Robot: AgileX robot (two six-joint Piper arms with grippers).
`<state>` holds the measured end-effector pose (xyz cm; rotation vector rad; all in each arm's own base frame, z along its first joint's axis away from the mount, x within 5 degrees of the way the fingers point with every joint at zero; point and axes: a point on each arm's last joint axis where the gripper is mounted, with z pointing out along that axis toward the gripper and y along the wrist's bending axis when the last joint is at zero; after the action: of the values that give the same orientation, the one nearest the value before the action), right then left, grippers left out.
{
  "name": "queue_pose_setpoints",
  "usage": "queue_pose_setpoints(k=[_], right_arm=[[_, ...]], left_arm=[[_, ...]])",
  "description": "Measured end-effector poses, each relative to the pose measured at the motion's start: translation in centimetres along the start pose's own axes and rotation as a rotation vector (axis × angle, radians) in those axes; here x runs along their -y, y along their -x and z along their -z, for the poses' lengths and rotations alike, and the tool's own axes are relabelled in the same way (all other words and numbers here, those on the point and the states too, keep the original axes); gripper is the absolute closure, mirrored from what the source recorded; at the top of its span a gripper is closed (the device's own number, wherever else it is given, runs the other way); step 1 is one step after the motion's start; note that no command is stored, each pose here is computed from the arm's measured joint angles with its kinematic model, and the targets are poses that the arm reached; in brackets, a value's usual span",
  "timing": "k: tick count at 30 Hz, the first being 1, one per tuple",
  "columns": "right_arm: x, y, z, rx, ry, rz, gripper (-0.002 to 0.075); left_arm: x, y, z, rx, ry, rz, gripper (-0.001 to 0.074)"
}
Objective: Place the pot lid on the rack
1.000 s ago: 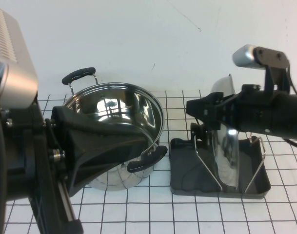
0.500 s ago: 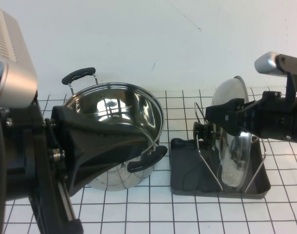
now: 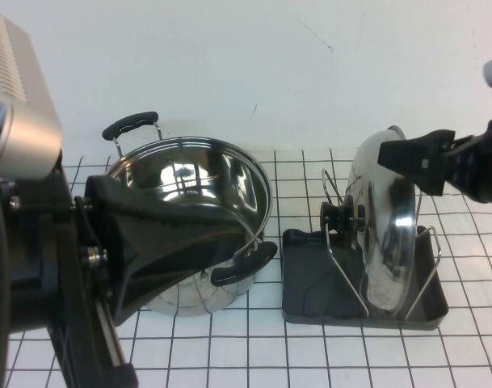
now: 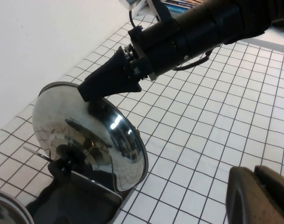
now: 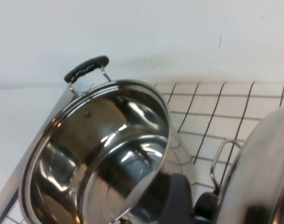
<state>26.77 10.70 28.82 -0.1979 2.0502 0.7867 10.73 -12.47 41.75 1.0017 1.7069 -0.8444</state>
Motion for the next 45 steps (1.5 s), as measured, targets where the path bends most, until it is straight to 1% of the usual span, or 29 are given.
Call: queue_pose_setpoints(k=[7,10,12,14,16,18,20,22,24,26,29,30,31,32,33,36,38,40,41,43,45], right_arm=[[-0.2,1.2,2.1,0.069,0.005,0.020,0.0200],[-1.0,1.9,3.5,0.117,0.013,0.089,0.0204],[-1.7,2.4,4.7,0.158,0.018,0.172,0.0232],[-2.3,2.8,5.9,0.203,0.007,0.274,0.0297],[-2.8,3.2,7.0,0.245,-0.020,0.384,0.0393],[-3.1,3.6,8.2,0.289,-0.063,0.481,0.0531],[-3.4,3.9,9.2,0.328,-0.108,0.542,0.0636],[-3.6,4.2,10.3,0.370,-0.155,0.577,0.0687],[-3.9,4.5,11.4,0.406,-0.193,0.627,0.0710],[-4.4,4.6,12.4,0.436,-0.210,0.672,0.0718],[-5.2,4.6,13.8,0.482,-0.209,0.709,0.0722],[-5.6,4.5,14.3,0.498,-0.195,0.717,0.0723],[-6.0,4.4,14.8,0.510,-0.174,0.725,0.0725],[-6.5,4.2,15.3,0.519,-0.146,0.735,0.0725],[-7.0,4.0,15.7,0.522,-0.114,0.748,0.0725],[-8.2,3.0,16.4,0.475,-0.015,0.818,0.0726],[-8.6,2.0,16.6,0.397,0.039,0.872,0.0726],[-8.8,0.5,16.8,0.253,0.105,0.903,0.0726],[-8.6,-0.2,16.7,0.166,0.114,0.880,0.0726],[-7.7,-1.5,16.7,-0.008,0.075,0.867,0.0726],[-6.4,-2.5,16.9,-0.159,-0.025,0.831,0.0726]], left_arm=[[0.0,0.0,0.0,0.000,0.000,0.000,0.0736],[0.0,0.0,0.0,0.004,0.003,-0.002,0.0736],[-0.1,0.1,0.0,0.007,0.007,-0.002,0.0736],[-0.1,0.1,0.0,0.012,0.011,-0.002,0.0736],[-0.1,0.1,0.0,0.013,0.012,-0.002,0.0736],[-0.1,0.1,0.0,0.013,0.012,-0.002,0.0736],[-0.1,0.1,0.0,0.013,0.012,-0.002,0.0737],[-0.2,0.1,0.0,0.010,0.021,-0.010,0.0737],[-0.4,0.0,0.0,-0.002,0.047,-0.036,0.0737],[-0.9,-0.2,0.0,-0.022,0.095,-0.070,0.0737],[-2.1,-0.4,0.2,-0.051,0.232,-0.085,0.0737],[-2.6,-0.4,0.4,-0.061,0.286,-0.089,0.0737],[-2.9,-0.5,0.5,-0.068,0.319,-0.104,0.0737],[-3.5,-0.6,0.7,-0.085,0.394,-0.106,0.0737],[-3.9,-0.7,0.9,-0.096,0.444,-0.101,0.0737],[-4.8,-0.9,1.4,-0.122,0.554,-0.084,0.0737],[-5.0,-0.9,1.8,-0.124,0.590,-0.082,0.0737],[-4.9,-1.1,2.1,-0.101,0.611,-0.073,0.0737],[-4.9,-1.3,2.2,-0.075,0.617,-0.070,0.0737],[-4.6,-1.9,2.5,0.002,0.629,-0.072,0.0737],[-4.3,-2.9,2.9,0.078,0.636,-0.084,0.0737]])
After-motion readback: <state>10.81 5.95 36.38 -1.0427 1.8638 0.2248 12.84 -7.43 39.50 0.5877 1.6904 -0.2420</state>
